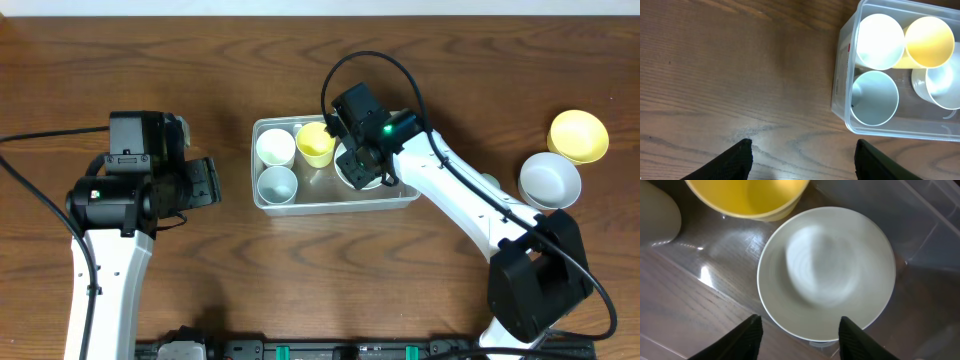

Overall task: Pack container
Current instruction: 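Carry the white bowl into the container's right side and release, then return right gripper and grasp the pale blue bowl rim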

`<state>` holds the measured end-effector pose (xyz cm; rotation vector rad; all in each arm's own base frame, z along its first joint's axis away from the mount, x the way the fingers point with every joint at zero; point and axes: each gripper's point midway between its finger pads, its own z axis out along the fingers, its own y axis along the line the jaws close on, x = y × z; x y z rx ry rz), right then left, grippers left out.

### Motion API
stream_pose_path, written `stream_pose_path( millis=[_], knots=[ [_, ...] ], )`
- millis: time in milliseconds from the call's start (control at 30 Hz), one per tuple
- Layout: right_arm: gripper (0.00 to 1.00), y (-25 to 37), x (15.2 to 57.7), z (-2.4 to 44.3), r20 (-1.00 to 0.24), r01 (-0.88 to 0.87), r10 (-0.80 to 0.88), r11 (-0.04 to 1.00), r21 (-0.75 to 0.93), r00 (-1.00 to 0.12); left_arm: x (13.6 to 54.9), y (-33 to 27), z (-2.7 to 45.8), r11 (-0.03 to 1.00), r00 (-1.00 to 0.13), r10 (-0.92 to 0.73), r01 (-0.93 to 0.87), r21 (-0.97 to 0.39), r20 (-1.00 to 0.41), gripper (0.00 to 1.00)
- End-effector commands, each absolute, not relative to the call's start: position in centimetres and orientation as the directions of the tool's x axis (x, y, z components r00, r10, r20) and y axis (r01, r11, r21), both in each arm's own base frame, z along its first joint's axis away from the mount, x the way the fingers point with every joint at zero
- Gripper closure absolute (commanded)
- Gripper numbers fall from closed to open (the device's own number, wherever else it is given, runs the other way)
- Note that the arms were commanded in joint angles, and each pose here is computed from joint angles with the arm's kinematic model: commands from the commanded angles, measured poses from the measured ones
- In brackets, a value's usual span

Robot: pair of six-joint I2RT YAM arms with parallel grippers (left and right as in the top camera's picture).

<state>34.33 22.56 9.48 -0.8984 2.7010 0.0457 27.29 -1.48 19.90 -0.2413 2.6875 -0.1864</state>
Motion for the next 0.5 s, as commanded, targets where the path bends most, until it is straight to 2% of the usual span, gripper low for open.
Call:
stream_pose_path(
  millis=[0,133,233,333,467],
  knots=[
    [0.46,22.0,34.8,9.8,-0.296,-0.561,-0.56,0.823,-0.089,-0.774,27.1,-1.3,20.0,0.975,-0.887,-0.204,-0.147,-0.165,-0.414,0.34],
    [0.4,19.8,37.1,13.1,-0.376,-0.387,-0.409,0.912,-0.135,-0.832,27.1,-1.3,20.0,0.975,-0.887,-0.204,-0.147,-0.165,-0.414,0.34],
    [0.36,16.7,39.0,18.2,-0.465,-0.245,-0.263,0.964,-0.099,-0.845,27.1,-1.3,20.0,0.975,-0.887,-0.204,-0.147,-0.165,-0.414,0.34],
    [0.26,11.4,40.1,22.5,-0.528,-0.053,-0.068,0.998,-0.043,-0.847,27.1,-1.3,20.0,0.975,-0.887,-0.204,-0.147,-0.165,-0.414,0.34],
    [0.24,3.6,39.8,23.9,-0.517,0.165,0.15,0.986,0.017,-0.843,27.1,-1.3,20.0,0.975,-0.887,-0.204,-0.147,-0.165,-0.414,0.34]
  ],
)
